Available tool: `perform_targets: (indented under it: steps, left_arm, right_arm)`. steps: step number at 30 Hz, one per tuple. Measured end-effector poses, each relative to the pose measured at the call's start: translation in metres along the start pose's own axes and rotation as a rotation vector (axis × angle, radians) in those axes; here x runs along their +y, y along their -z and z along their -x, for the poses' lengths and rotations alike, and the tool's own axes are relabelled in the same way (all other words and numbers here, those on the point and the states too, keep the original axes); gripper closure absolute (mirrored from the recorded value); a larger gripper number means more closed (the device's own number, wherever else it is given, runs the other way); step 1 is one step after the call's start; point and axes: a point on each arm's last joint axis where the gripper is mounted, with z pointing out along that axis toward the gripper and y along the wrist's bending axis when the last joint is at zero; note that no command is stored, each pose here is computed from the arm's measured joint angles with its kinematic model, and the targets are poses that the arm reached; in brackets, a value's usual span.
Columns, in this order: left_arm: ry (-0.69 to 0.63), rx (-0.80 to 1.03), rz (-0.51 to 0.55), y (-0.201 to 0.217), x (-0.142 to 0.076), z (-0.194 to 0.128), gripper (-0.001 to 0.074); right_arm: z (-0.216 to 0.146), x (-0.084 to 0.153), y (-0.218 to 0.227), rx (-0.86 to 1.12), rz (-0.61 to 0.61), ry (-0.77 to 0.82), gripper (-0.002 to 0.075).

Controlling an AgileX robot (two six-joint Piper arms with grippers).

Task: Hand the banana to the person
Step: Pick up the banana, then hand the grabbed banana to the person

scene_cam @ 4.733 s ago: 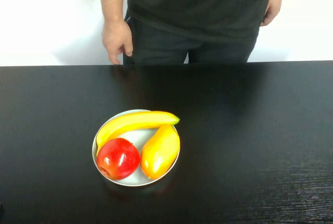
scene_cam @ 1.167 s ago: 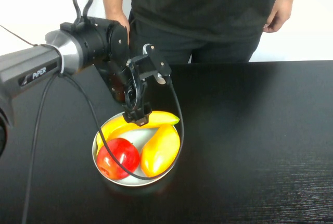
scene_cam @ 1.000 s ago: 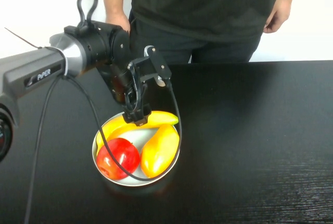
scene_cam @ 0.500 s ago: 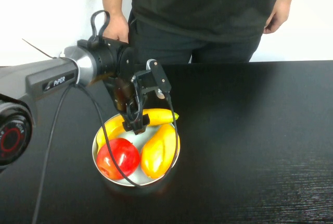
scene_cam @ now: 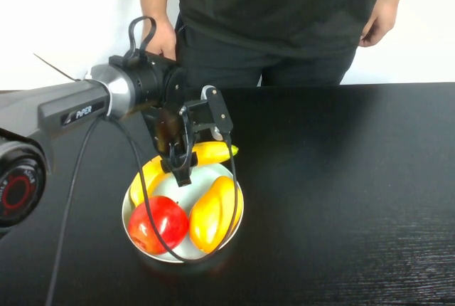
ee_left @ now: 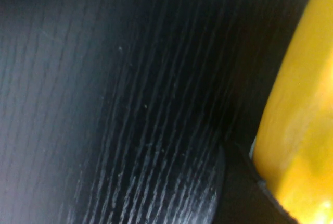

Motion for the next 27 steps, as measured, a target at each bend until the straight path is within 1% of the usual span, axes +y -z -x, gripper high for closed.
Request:
perform_targets:
  steps: [3,11,15,18,22,27]
  left_arm:
    - [-0.001,0.0,0.004,0.005,0.0,0.0,0.046]
    - [-0.045,-0.025,0.09,0.049,0.002,0.006,0.046]
    - [-0.073,-0.025,0.111,0.068,-0.003,0.011,0.046]
    - [-0.103,-0.005,0.123,0.08,-0.011,0.017,0.046]
    - [-0.151,-0.005,0.186,0.113,-0.026,0.037,0.046]
    - [-0.169,-0.06,0.295,0.168,-0.033,0.07,0.046]
  right_arm:
    - [0.0,0.0,0.0,0.0,0.0,0.0,0.0733]
    - [0.0,0.0,0.0,0.0,0.0,0.0,0.0733]
    - [0.0,0.0,0.0,0.0,0.0,0.0,0.0733]
    - [0.0,0.0,0.0,0.0,0.0,0.0,0.0733]
    - [0.0,0.0,0.0,0.0,0.0,0.0,0.0733]
    - [0.0,0.0,0.0,0.0,0.0,0.0,0.0734]
